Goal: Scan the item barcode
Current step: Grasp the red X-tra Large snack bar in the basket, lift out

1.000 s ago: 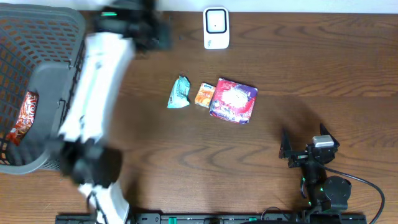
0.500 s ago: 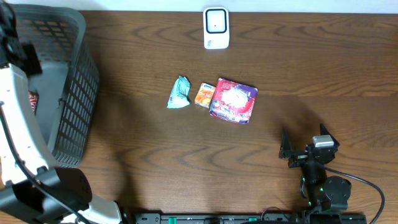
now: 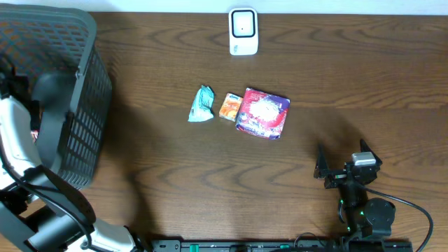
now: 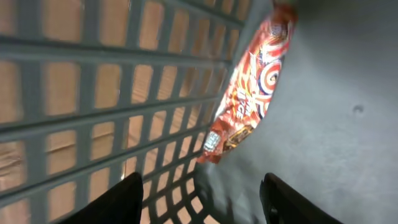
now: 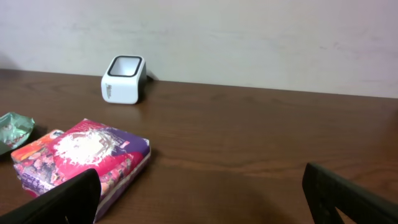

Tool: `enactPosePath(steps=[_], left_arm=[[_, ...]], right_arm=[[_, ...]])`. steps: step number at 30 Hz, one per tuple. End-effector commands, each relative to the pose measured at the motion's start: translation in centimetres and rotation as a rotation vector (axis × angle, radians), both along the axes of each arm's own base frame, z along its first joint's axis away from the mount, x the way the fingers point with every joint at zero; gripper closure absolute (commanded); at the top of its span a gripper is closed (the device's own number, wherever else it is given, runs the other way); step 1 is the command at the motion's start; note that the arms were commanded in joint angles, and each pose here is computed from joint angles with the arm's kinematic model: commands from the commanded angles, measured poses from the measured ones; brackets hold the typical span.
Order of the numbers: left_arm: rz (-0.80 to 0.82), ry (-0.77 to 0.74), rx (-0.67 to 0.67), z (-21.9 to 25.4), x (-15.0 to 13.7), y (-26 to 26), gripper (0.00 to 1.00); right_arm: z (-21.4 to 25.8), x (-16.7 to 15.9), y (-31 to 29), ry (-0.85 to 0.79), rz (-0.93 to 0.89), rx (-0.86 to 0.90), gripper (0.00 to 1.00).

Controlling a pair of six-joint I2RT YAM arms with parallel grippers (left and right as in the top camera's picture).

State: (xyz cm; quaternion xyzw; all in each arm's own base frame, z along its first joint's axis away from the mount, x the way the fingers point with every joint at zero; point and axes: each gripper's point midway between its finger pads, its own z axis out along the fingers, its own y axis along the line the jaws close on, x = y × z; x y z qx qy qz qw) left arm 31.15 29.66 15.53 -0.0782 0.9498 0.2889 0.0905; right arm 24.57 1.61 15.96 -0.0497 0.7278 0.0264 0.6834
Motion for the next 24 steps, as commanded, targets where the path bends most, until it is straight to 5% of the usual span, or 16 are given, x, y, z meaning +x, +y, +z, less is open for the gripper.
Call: enactPosePath(steps=[1, 13, 24], left_arm=[[-0.099, 0.015, -0.1, -2.8, 0.0, -0.1, 0.39], [-0.076, 0.095, -0.141, -8.4, 0.1, 1.7, 0.39], [0.039, 0.191, -0.141, -11.5, -3.7, 4.8, 0.39]], right_arm=[[0.0, 0.0, 0.2, -0.002, 0.01, -0.011, 0.01], [0.0, 0.0, 0.2, -0.002, 0.01, -0.011, 0.01], [0.0, 0.0, 0.2, -0.002, 0.01, -0.011, 0.01]])
